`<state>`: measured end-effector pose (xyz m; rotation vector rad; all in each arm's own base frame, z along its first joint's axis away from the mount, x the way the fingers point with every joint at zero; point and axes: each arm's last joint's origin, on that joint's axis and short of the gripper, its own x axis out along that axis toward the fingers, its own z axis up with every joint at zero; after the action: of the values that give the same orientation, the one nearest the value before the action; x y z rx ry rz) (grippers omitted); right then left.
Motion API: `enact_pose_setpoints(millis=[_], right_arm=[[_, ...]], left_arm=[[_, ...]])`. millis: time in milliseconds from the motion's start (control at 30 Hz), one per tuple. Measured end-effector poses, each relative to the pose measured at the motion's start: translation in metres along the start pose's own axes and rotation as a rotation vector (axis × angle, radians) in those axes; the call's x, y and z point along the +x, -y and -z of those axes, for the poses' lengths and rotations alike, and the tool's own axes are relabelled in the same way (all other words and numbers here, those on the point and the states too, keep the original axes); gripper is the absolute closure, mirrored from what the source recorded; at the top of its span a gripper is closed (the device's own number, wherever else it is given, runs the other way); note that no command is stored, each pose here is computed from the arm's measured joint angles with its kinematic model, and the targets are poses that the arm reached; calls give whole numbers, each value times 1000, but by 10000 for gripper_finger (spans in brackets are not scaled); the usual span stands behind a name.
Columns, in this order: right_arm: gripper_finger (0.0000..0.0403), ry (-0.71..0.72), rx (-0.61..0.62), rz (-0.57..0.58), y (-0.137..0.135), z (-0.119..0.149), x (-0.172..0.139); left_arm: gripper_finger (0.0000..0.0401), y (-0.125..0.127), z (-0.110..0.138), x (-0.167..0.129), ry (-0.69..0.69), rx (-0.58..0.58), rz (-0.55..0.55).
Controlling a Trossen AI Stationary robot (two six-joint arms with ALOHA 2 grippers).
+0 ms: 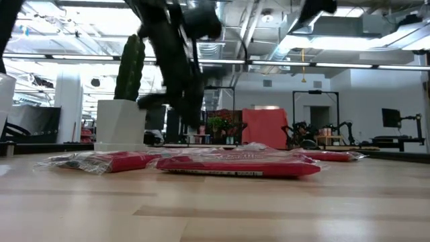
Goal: Sort popcorn bags into baskets
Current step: Put the red popcorn bag into the transparent bin
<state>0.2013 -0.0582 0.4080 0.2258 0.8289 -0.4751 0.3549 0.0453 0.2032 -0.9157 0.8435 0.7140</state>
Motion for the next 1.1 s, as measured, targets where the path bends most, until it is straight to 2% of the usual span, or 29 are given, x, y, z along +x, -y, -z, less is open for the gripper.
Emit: enact_pose_setpoints(millis=[133,233,400,533,633,800,933,1033,1100], right_arm=[[392,-6,74,-25,-10,30,50],[392,-6,132,-70,-18,50,89],[392,-18,204,-172,-31,74,143],[392,-78,200,-182,-40,83,162],[392,-103,185,-184,-45,87,167],[392,-101,172,-196,-49,87,166],[392,-100,169,-196,-50,87,166],[391,-99,169,-196,-50,87,166],[389,-99,167,-194,-50,87,166]], left_arm=[[367,1,-6,-32,142,37,-11],[326,-6,-20,-40,201,104,-36],[250,-33,-46,-15,138,185,-108],[200,-52,-60,10,32,244,-117],[178,-61,-65,26,-45,293,-68],[170,-70,-60,50,-158,370,-49],[179,-71,-58,67,-266,392,104],[207,-74,-53,79,-329,380,139],[241,-76,-52,85,-346,376,150]])
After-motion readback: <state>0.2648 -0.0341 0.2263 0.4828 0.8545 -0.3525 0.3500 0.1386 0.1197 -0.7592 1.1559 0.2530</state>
